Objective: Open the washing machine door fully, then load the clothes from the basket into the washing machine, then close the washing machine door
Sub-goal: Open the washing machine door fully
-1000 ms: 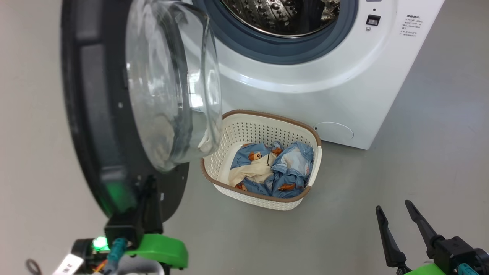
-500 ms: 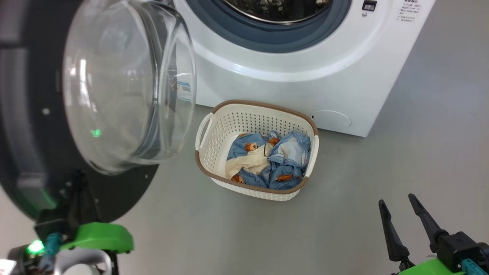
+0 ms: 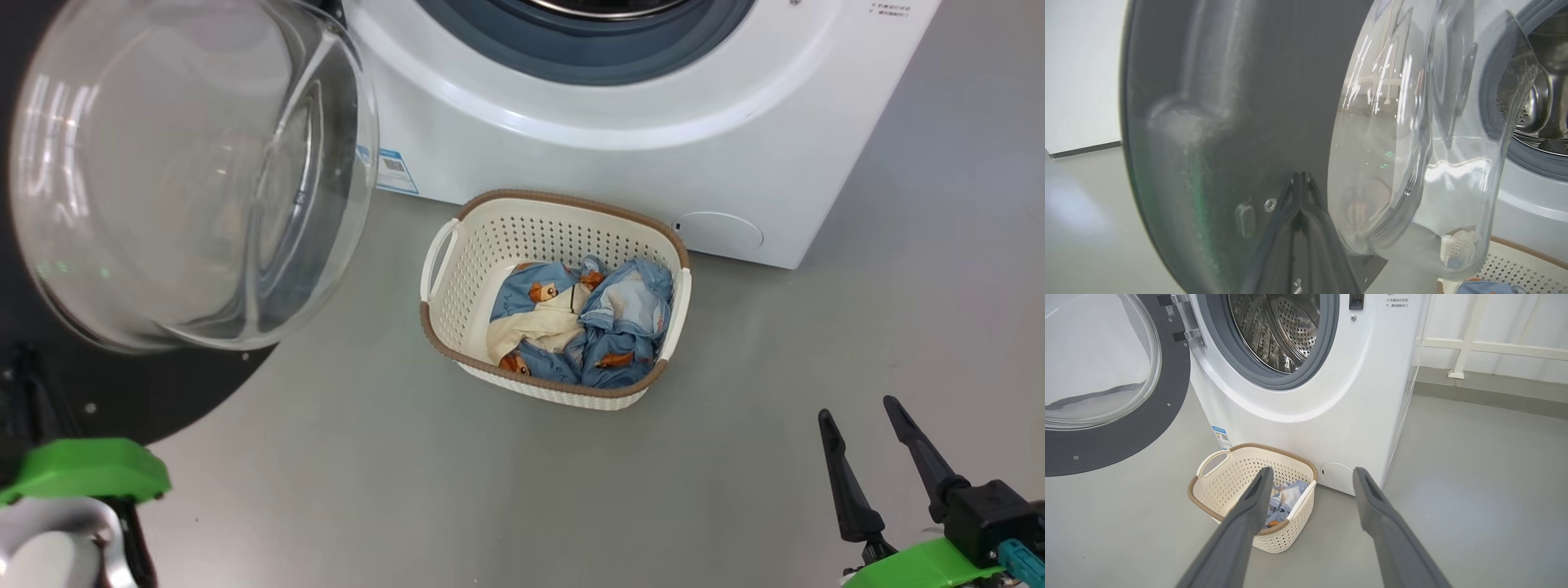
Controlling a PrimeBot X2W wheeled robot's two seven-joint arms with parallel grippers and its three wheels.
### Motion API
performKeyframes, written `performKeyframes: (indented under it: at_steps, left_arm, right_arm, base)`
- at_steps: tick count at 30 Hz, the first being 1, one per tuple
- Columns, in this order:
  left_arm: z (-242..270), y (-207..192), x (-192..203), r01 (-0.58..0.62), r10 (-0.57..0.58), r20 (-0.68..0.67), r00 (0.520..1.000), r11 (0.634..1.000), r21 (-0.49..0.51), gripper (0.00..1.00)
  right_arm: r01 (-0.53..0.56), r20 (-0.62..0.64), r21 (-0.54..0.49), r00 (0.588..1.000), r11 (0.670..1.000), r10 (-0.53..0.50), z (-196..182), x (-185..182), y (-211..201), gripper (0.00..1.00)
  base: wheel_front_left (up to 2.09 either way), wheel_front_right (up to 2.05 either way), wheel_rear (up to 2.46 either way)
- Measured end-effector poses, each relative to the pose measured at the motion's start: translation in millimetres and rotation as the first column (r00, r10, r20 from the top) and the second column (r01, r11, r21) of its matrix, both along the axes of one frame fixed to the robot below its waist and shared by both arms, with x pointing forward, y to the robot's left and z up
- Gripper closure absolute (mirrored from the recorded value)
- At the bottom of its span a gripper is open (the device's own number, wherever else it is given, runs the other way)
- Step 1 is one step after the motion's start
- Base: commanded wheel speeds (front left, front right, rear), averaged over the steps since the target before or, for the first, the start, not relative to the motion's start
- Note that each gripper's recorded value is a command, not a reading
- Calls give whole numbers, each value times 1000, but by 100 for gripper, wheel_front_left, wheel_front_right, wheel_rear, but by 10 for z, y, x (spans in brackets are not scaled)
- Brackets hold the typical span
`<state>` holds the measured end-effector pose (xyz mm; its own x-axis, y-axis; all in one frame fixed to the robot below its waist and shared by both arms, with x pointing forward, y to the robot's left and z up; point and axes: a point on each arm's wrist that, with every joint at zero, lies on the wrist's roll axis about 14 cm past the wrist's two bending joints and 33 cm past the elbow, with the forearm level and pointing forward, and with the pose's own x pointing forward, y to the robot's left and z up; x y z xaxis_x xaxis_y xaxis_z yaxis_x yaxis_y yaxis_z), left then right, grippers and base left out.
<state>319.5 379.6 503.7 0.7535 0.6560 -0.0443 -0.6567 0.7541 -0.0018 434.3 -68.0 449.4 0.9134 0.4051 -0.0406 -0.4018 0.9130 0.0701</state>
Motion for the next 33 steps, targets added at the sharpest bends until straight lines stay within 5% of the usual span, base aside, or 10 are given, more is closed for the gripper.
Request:
performKeyframes:
  at_steps: [33]
  left_arm:
    - [64, 837, 33, -107, 108, -10, 994, 994, 27, 100]
  right_arm:
    - [1, 20, -5, 1000, 1000, -1, 54, 106, -24, 0]
  base:
    - [0, 0, 0]
